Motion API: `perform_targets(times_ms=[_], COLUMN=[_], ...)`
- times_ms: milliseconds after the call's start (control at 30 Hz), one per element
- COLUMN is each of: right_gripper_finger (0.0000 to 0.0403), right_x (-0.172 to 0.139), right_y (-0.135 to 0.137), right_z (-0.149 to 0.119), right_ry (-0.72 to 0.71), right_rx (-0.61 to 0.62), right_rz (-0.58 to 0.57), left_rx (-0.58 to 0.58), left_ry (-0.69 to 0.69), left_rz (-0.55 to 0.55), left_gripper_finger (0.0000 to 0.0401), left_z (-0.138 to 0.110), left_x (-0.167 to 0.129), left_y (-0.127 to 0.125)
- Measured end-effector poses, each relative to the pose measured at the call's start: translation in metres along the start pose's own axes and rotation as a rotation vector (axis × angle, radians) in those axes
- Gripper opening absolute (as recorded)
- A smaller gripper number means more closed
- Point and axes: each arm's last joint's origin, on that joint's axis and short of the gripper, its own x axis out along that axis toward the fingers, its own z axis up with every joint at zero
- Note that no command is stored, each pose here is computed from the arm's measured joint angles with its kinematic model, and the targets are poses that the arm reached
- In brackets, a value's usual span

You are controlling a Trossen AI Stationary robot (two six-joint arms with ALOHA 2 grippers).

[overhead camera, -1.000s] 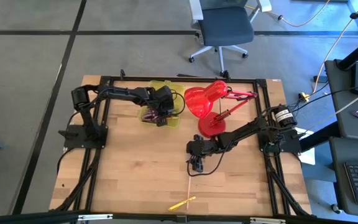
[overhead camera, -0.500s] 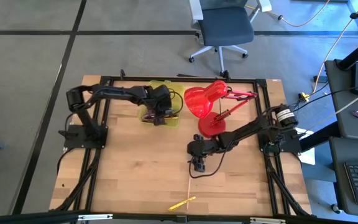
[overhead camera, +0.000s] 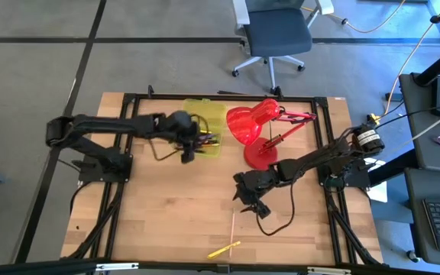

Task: Pick & place school supplies into a supply box
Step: Put the pink pencil into the yellow supply box

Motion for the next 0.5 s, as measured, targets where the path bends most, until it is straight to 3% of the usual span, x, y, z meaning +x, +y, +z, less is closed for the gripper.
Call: perform_targets(times_ms=[167, 333, 500], right_gripper_finger=[0.0251, 0.0251, 0.0251], right_x=[0.006, 0.017, 0.031], right_y=[0.000, 0.001, -0.002], right_z=[-0.001, -0.001, -0.007], right_ry=[-0.023, -0.157, -0.165], right_rx=[-0.093, -0.253, -0.261], right_rz=[0.052, 0.287, 0.265], left_rx=[-0.006, 0.003, 0.023], left_ry=[-0.193, -0.376, -0.419], left_rz=[-0.089, -0.207, -0.258], left_gripper_finger=[0.0109, 0.0113, 0.0111], left_z=[-0.031, -0.057, -0.070], left_x=[-0.001, 0.002, 0.001], left_y=[-0.034, -0.061, -0.079])
